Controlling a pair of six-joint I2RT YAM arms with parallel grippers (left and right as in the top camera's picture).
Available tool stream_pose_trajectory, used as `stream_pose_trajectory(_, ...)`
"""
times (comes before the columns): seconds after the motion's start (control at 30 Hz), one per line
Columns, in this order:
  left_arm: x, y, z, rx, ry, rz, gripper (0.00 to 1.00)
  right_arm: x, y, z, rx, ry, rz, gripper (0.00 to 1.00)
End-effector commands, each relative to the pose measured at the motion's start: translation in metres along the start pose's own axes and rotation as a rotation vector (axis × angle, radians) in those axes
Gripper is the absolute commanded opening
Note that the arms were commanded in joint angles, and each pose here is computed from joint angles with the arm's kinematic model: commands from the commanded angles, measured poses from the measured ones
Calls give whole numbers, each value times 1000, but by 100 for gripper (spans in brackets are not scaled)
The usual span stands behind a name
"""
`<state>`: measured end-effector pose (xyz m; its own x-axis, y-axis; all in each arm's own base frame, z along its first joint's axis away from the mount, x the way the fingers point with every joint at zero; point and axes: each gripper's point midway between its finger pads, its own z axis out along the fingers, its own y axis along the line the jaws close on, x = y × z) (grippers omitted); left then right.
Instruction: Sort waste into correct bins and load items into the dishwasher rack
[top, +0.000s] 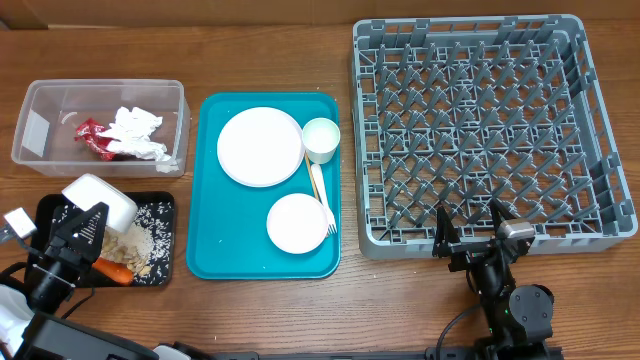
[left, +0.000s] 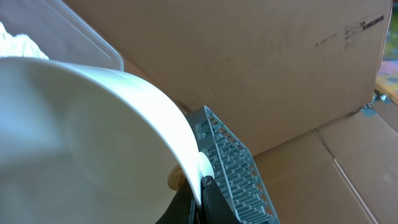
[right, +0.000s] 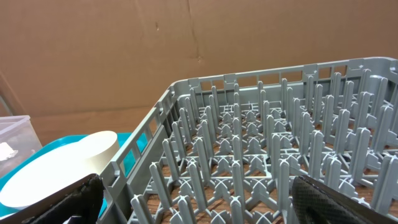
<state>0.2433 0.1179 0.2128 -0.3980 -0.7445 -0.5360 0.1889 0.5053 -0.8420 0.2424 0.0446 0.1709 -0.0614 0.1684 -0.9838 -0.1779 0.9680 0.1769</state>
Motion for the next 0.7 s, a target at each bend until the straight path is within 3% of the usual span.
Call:
stream_pose_trajectory(0.0, -2, -3, 1, 6, 2, -29, 4, 1, 0, 0, -3, -5, -3, 100)
stream_pose_trajectory(0.3, -12, -25, 12, -11, 112, 9, 4, 1, 0, 0, -3, -5, -3, 100)
stream_pose_trajectory(0.67, 20, -45, 55, -49, 440, 58, 4, 1, 0, 0, -3, -5, -3, 100)
